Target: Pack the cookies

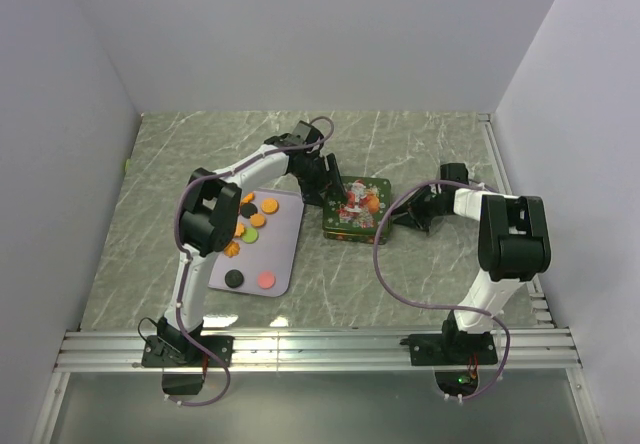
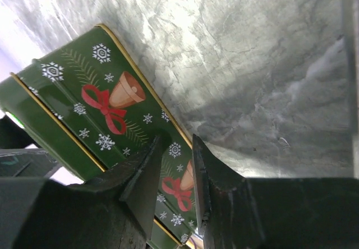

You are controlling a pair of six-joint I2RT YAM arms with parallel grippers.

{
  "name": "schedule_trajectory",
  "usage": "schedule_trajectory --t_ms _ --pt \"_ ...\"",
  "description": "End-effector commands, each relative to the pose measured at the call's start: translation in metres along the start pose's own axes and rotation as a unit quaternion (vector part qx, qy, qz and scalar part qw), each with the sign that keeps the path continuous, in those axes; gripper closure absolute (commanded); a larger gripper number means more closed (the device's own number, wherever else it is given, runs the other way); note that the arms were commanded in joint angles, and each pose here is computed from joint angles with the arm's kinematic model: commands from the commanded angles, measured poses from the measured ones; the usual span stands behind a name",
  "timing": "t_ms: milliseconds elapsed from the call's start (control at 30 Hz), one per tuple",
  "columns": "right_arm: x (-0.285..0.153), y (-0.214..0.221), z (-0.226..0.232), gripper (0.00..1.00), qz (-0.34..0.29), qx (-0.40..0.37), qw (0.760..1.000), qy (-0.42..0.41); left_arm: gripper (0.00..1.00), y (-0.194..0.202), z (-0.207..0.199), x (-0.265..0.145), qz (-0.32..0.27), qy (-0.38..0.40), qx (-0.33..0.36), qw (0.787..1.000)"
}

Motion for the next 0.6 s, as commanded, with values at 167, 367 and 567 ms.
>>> schedule_trajectory --t_ms 167,367,567 --pt "0.008 0.011 0.014 0.64 0.029 -0.009 0.999 -0.026 0.25 0.004 -0.02 0.0 0.001 -0.006 0.031 1.0" --pt "0.013 0.021 0.024 0.64 0.041 -0.024 0.998 -0.041 0.2 0.01 -0.022 0.003 0.009 -0.024 0.041 0.999" --pt "0.014 0.023 0.022 0.64 0.045 -0.022 0.998 -0.043 0.16 0.007 -0.027 -0.001 0.001 -0.021 0.043 0.999"
Point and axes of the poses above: each gripper's point midway between its finger pads, its own x axis out along the fingers, its own z axis along the line the jaws close on, y = z × x, the point moved 6 cm from there along -x, back along the fingers, and after that the axes turned 8 degrees about x, right-handed, at the moved point
